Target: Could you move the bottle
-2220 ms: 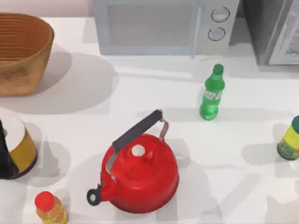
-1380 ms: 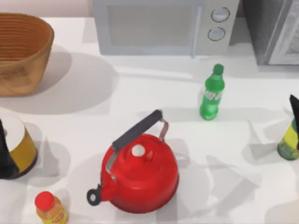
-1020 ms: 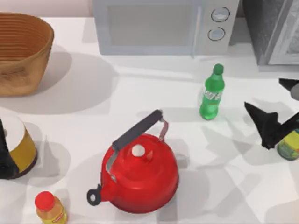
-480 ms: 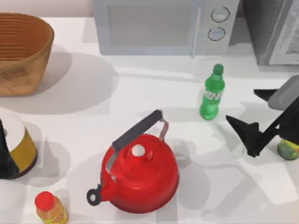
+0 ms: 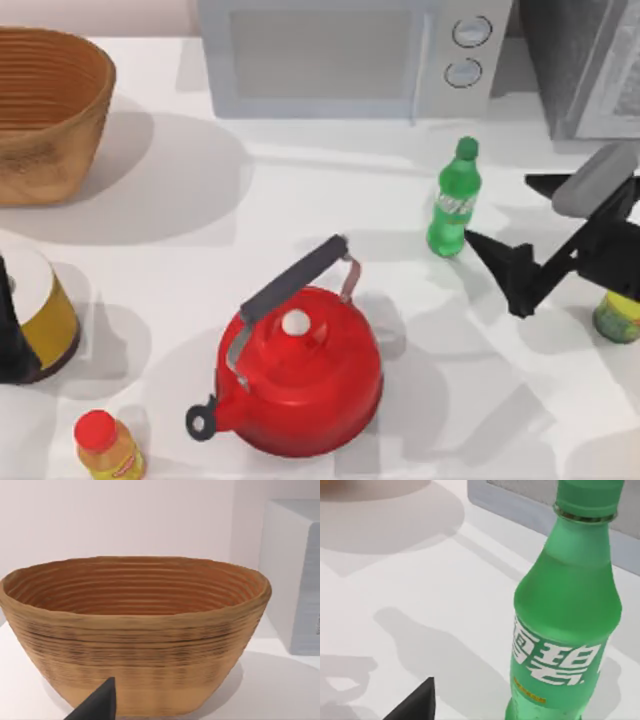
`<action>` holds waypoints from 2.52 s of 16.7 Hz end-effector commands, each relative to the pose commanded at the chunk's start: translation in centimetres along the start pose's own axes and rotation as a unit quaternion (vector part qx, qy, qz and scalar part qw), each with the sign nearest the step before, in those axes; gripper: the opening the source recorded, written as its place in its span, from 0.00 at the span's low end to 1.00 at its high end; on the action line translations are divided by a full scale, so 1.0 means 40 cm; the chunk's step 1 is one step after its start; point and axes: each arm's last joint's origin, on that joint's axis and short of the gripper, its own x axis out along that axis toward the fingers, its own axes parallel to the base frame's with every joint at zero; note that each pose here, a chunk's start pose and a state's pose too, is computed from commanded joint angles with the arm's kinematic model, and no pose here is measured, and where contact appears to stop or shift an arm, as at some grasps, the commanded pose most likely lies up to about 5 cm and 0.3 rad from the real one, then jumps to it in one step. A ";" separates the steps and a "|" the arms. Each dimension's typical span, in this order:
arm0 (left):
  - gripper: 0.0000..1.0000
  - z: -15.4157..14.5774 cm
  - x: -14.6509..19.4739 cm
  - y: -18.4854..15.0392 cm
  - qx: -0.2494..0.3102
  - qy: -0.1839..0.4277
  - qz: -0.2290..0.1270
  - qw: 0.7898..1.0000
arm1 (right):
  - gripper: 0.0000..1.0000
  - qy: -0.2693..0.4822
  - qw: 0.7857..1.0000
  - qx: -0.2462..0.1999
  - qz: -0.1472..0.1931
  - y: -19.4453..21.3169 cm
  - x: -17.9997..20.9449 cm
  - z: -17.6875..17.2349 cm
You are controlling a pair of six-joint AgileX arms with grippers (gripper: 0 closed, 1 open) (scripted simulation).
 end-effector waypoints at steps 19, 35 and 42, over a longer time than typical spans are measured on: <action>1.00 0.000 0.000 0.000 0.000 0.000 0.000 1.000 | 0.62 0.004 1.000 -0.001 0.000 -0.005 0.206 -0.030; 1.00 0.000 0.000 0.000 0.000 0.000 0.000 1.000 | 0.00 0.004 1.000 -0.001 0.000 -0.005 0.206 -0.030; 1.00 0.000 0.000 0.000 0.000 0.000 0.000 1.000 | 0.00 -0.054 0.995 -0.021 -0.081 -0.125 0.091 0.057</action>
